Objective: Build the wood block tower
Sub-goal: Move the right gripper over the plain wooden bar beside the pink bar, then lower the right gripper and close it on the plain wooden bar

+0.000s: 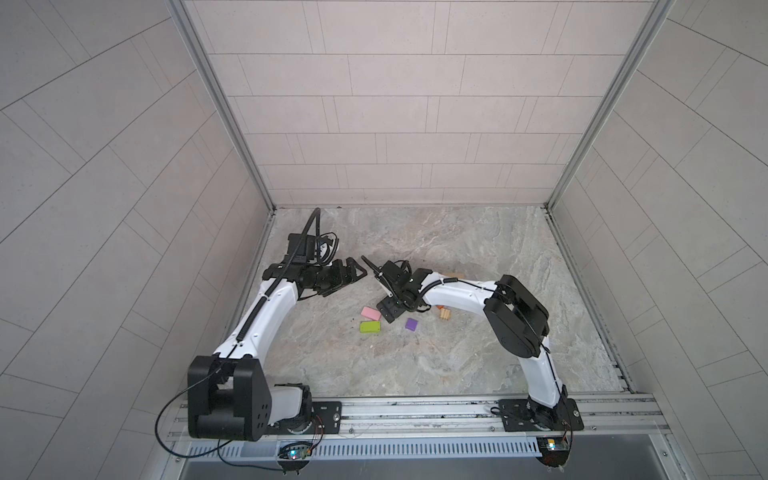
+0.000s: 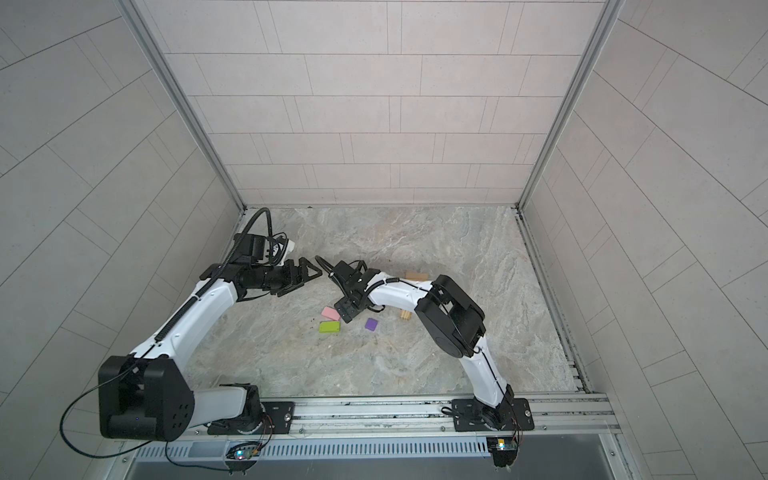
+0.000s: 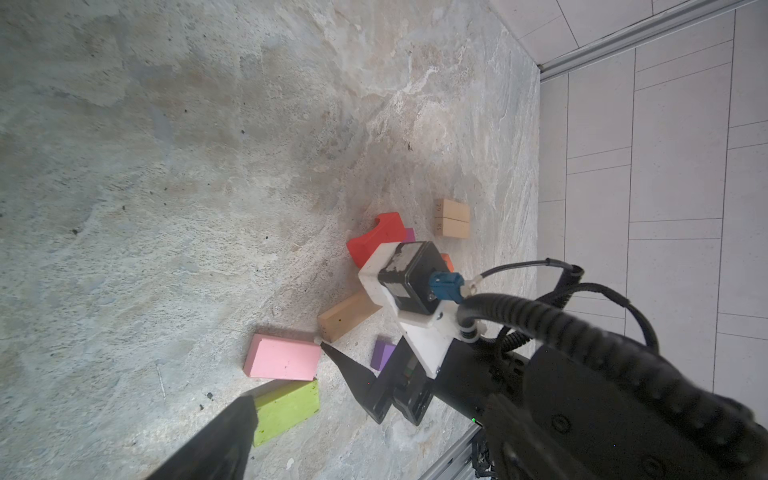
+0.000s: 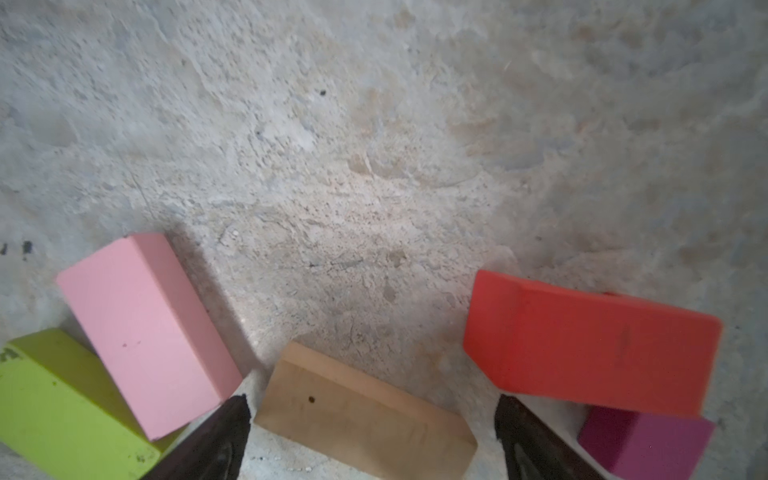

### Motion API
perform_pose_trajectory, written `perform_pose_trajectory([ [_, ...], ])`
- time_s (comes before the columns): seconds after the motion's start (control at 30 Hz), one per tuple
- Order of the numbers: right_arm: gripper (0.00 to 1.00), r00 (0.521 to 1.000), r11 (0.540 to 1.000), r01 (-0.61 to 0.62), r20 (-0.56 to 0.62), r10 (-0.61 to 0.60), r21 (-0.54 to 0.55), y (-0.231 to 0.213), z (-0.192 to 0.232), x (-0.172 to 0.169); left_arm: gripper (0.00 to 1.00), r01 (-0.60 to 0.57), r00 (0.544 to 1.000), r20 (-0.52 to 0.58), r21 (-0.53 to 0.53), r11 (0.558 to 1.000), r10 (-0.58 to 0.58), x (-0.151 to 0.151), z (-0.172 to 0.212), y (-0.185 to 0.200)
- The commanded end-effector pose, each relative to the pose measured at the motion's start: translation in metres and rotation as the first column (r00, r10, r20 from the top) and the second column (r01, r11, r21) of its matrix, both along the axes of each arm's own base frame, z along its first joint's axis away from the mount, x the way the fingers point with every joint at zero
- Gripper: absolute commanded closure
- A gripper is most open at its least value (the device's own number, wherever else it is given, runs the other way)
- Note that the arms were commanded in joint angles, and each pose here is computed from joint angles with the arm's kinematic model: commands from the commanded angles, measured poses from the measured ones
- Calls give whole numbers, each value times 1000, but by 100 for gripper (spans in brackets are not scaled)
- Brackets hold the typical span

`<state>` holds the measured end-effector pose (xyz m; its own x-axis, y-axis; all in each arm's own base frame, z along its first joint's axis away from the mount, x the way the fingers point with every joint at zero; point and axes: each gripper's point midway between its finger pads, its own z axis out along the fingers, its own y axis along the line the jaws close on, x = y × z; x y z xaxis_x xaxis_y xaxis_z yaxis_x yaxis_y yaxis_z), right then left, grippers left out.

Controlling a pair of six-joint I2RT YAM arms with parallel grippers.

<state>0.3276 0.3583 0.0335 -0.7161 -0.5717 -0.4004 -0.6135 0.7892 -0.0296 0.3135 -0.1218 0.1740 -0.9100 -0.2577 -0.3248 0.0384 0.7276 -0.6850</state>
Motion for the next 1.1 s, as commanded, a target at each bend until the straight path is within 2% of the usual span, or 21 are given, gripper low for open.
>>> perform_pose_trajectory([
  [0.0,8,1000,999,-4,-4,3,-41,-3,-4,-1,8,-3,1000,-5,-7,1000,3,-3,-2,1],
  [0.3,8,998,997,54,-10,-55,-50,-11,0,-5,8,-3,1000,-3,-6,1000,3,-3,-2,2],
  [0.37,1,996,994,91,-23,-92,-53,-13,2,-7,8,-2,1000,-3,-6,1000,2,-3,-2,2],
  [0.43,1,989,989,139,-39,-141,-52,-16,3,-8,8,-2,1000,-2,-5,1000,2,-3,-2,2],
  [0.73,1,940,945,319,-105,-325,-65,-22,-1,-13,8,-4,1000,19,-6,1000,4,-4,5,2],
  [0.93,4,908,920,391,-151,-390,-24,-12,-3,-13,8,-4,1000,21,-8,1000,4,-4,5,2],
  [1.07,7,909,919,394,-145,-392,-10,-4,-3,-10,8,-8,1000,28,-1,1000,8,-4,6,3],
])
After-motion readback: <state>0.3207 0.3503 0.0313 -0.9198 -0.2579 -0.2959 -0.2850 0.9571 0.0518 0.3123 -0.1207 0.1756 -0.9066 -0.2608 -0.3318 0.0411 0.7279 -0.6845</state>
